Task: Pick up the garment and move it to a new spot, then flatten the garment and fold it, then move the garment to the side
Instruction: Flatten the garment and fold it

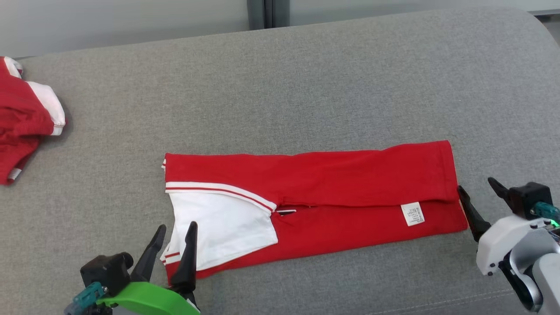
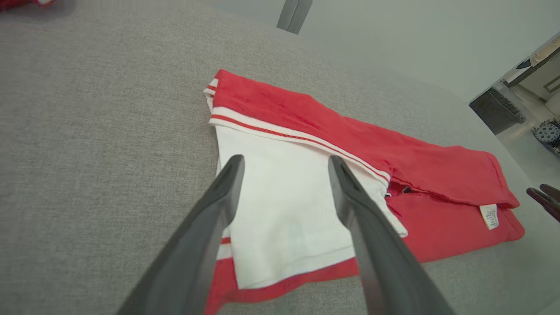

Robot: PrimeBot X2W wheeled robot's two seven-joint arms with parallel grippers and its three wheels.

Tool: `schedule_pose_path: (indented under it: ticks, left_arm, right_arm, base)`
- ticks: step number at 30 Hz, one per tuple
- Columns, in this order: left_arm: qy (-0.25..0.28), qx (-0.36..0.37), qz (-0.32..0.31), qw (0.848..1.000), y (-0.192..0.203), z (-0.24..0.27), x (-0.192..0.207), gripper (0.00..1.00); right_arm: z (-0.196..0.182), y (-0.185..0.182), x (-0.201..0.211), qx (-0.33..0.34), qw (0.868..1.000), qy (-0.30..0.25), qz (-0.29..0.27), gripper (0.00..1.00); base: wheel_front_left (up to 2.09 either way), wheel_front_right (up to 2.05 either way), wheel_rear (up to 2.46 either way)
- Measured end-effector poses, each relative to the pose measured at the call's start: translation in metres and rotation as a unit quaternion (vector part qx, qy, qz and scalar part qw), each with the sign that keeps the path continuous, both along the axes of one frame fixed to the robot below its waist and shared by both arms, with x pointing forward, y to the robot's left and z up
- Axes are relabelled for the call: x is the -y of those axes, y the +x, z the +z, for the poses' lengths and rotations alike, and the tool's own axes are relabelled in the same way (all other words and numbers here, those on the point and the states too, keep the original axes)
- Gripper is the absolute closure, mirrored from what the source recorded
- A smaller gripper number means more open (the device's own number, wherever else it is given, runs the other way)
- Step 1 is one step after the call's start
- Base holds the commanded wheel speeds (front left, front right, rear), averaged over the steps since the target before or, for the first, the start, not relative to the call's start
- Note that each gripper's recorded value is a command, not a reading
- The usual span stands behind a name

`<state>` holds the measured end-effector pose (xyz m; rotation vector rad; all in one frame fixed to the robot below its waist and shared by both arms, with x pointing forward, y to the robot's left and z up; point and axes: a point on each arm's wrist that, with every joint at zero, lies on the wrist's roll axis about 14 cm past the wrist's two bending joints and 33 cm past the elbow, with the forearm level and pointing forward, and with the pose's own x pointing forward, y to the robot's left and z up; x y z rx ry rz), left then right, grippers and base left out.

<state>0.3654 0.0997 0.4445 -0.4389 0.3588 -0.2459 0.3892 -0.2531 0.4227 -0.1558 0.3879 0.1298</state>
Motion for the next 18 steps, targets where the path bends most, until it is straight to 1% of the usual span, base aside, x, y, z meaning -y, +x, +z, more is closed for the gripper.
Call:
schedule_pose_path:
  ticks: [4,7,9,12,18]
  left_arm:
    - [0.012,0.038,0.017,0.999,-0.002,0.017,-0.004,0.0]
    - [0.019,0.059,0.033,0.998,-0.002,0.026,-0.007,0.0]
    - [0.031,0.074,0.04,0.996,-0.001,0.031,-0.01,0.0]
    - [0.033,0.096,0.051,0.993,0.002,0.041,-0.011,0.0]
    - [0.05,0.122,0.075,0.988,0.003,0.054,-0.024,0.0]
  right_arm:
    - [0.006,-0.012,0.014,0.015,0.999,0.019,-0.046,0.0]
    - [0.014,-0.016,0.016,0.028,0.997,0.031,-0.065,0.0]
    - [0.019,-0.015,0.012,0.033,0.996,0.045,-0.071,0.0]
    - [0.024,-0.014,0.006,0.034,0.995,0.061,-0.076,0.0]
    - [0.033,0.001,-0.005,0.027,0.995,0.072,-0.069,0.0]
  base:
    - [0.0,0.0,0.0]
    - [0.0,0.0,0.0]
    - [0.0,0.0,0.0]
    - [0.0,0.0,0.0]
    - [0.0,0.0,0.0]
